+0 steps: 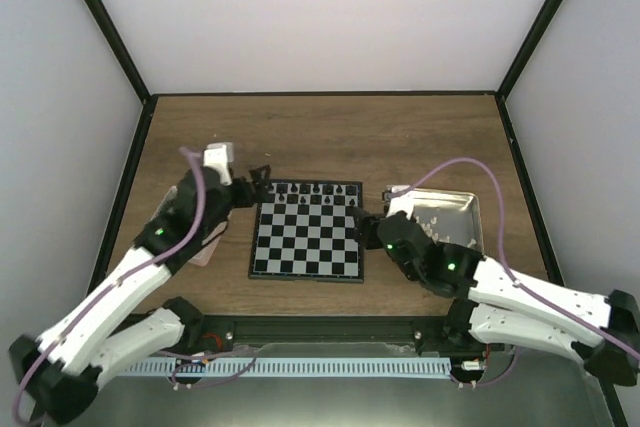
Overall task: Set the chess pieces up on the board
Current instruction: Reset both arms
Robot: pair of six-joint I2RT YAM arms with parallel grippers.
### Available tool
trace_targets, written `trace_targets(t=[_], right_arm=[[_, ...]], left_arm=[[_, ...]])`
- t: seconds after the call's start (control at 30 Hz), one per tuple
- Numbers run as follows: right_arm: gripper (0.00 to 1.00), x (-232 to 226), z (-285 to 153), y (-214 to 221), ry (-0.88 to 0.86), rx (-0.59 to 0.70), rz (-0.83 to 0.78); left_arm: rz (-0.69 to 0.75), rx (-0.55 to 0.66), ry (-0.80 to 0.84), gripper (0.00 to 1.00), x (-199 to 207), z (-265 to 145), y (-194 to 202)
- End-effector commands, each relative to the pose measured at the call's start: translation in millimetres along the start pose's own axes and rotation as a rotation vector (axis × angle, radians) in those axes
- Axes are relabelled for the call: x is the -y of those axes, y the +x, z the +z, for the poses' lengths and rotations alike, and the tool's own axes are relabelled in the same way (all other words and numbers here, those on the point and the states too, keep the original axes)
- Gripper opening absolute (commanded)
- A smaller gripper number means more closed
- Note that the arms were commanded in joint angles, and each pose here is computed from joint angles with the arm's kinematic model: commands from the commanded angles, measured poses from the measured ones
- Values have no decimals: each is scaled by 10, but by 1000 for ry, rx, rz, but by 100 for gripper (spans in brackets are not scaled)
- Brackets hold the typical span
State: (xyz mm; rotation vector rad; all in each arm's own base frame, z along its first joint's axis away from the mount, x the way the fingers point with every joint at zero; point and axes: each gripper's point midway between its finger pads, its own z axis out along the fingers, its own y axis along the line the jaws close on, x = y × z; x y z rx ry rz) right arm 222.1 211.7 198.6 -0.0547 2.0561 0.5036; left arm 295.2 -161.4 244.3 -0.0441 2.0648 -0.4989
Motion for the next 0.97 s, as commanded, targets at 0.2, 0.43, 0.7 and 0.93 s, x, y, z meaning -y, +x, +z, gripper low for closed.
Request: trace_targets(t=[0.2, 0.43, 0.7, 0.93], right_arm=[[97, 537, -937, -968, 161, 238, -26], [100, 766, -1449, -1348, 179, 340, 16], [100, 973, -1782, -1531, 184, 430, 71], [100, 1014, -1835, -1553, 173, 457, 119]], left_arm=[[23, 310, -75, 100, -302, -1271, -697], [5, 449, -108, 100, -443, -1921, -998], [-12, 573, -98, 100, -504, -2399, -1211], [-20, 610, -84, 100, -486, -2494, -1284]])
